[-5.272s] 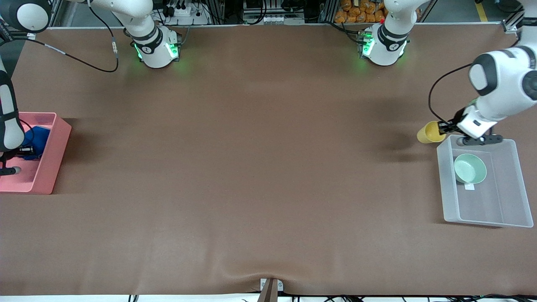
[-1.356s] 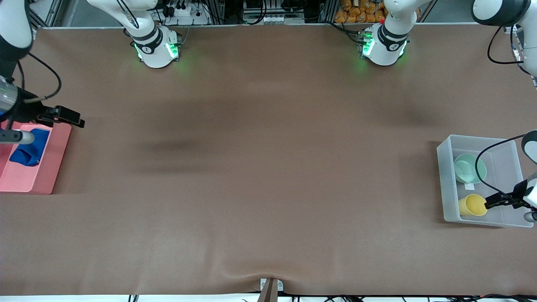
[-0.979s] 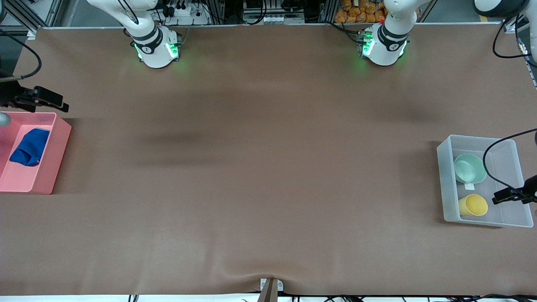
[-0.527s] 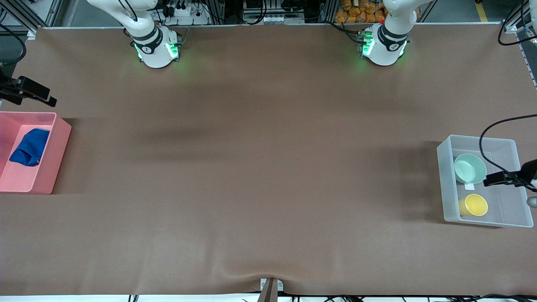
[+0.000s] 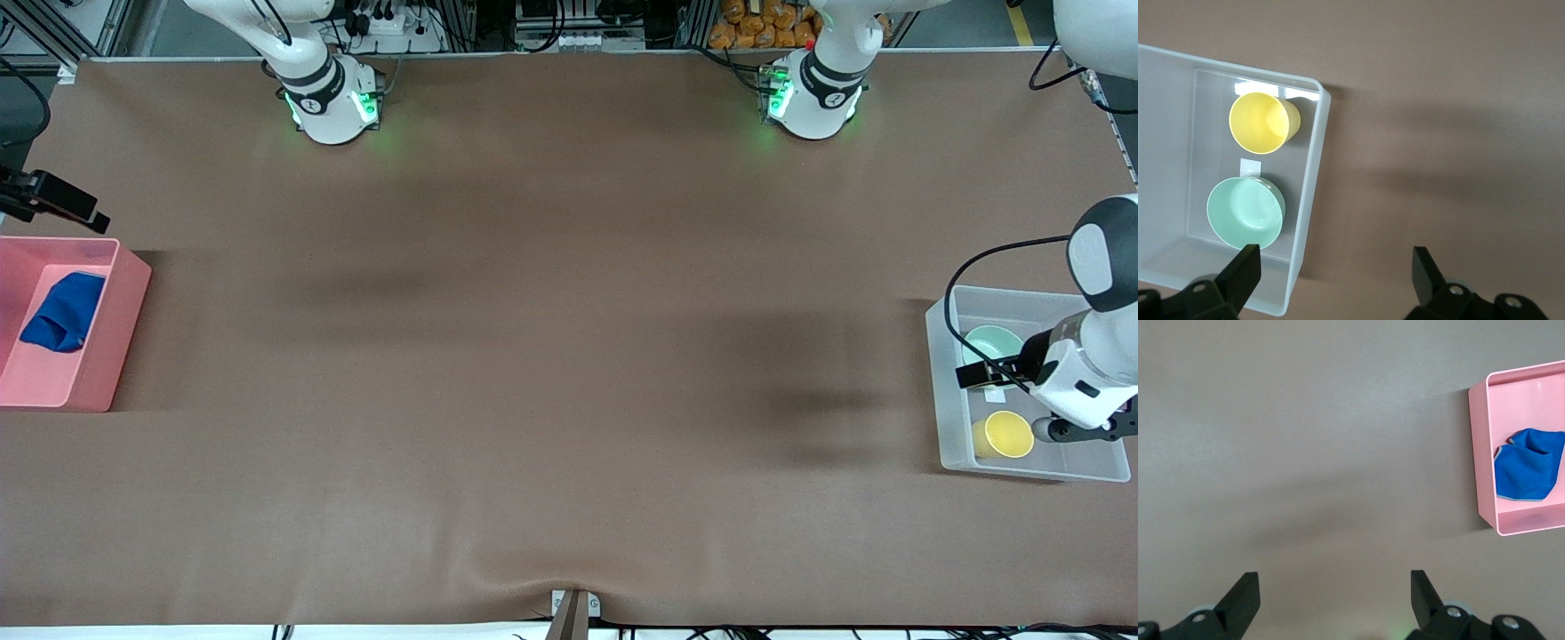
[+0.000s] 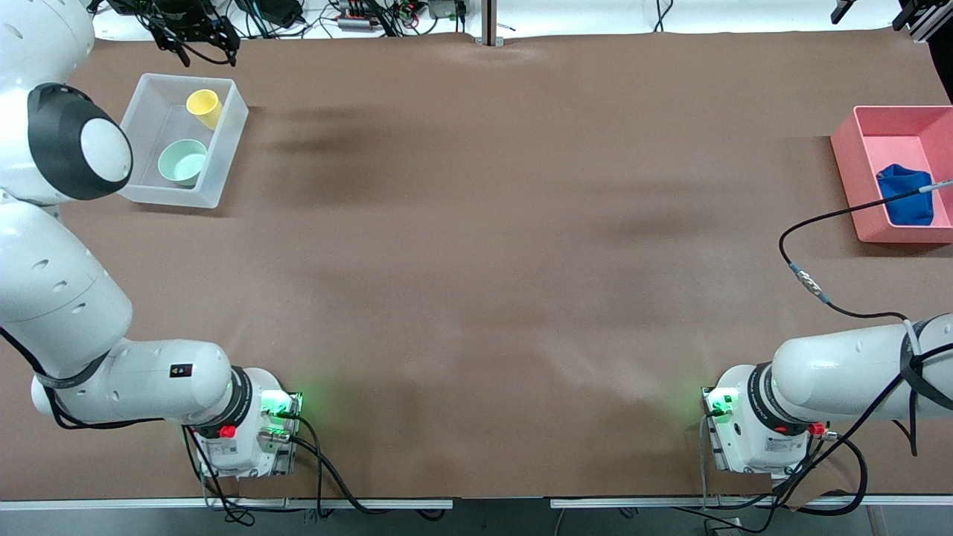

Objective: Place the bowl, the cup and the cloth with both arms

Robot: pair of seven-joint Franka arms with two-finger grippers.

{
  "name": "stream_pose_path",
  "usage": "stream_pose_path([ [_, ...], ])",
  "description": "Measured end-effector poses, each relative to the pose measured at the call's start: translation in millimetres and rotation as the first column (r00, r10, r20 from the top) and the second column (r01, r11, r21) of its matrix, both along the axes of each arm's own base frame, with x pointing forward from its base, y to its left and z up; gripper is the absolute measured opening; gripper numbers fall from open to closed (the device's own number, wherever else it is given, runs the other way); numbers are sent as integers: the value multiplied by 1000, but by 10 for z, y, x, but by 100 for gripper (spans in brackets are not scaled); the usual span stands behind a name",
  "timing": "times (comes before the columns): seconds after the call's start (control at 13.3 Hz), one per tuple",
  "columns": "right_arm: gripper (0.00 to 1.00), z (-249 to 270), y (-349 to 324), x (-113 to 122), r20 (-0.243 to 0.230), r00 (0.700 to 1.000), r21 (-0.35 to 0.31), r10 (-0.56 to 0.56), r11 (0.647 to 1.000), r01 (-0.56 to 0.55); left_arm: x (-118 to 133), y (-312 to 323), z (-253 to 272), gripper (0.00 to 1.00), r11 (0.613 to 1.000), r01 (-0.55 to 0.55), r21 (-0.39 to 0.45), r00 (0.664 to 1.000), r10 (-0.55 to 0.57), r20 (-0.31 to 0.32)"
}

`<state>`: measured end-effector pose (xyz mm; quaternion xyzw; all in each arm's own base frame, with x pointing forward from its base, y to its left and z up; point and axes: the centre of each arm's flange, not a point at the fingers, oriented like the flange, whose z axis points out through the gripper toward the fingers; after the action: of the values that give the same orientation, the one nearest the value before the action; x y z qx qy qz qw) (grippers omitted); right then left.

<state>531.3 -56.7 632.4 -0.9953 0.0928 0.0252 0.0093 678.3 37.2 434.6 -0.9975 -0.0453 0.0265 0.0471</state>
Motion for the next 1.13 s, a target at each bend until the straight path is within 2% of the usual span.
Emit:
stream_pose_path([
  [0.15,100,-12,11,1,-2,1000,1,21,1000,-21,-52,-82,171,100,1000,7,7,1000,-7,6],
  [0.38,100,-32,12,2,-5,999,3,48,999,-48,-234,-134,519,100,1000,-1,-29,1000,1,7],
  [0.9,100,-41,14,3,-7,999,3,53,999,-53,-1033,-295,1175,100,995,63,-74,997,-60,41],
  [1.13,100,-35,16,-11,-17,998,5,53,999,-53,-1204,-290,1315,100,994,81,-78,996,-78,35],
])
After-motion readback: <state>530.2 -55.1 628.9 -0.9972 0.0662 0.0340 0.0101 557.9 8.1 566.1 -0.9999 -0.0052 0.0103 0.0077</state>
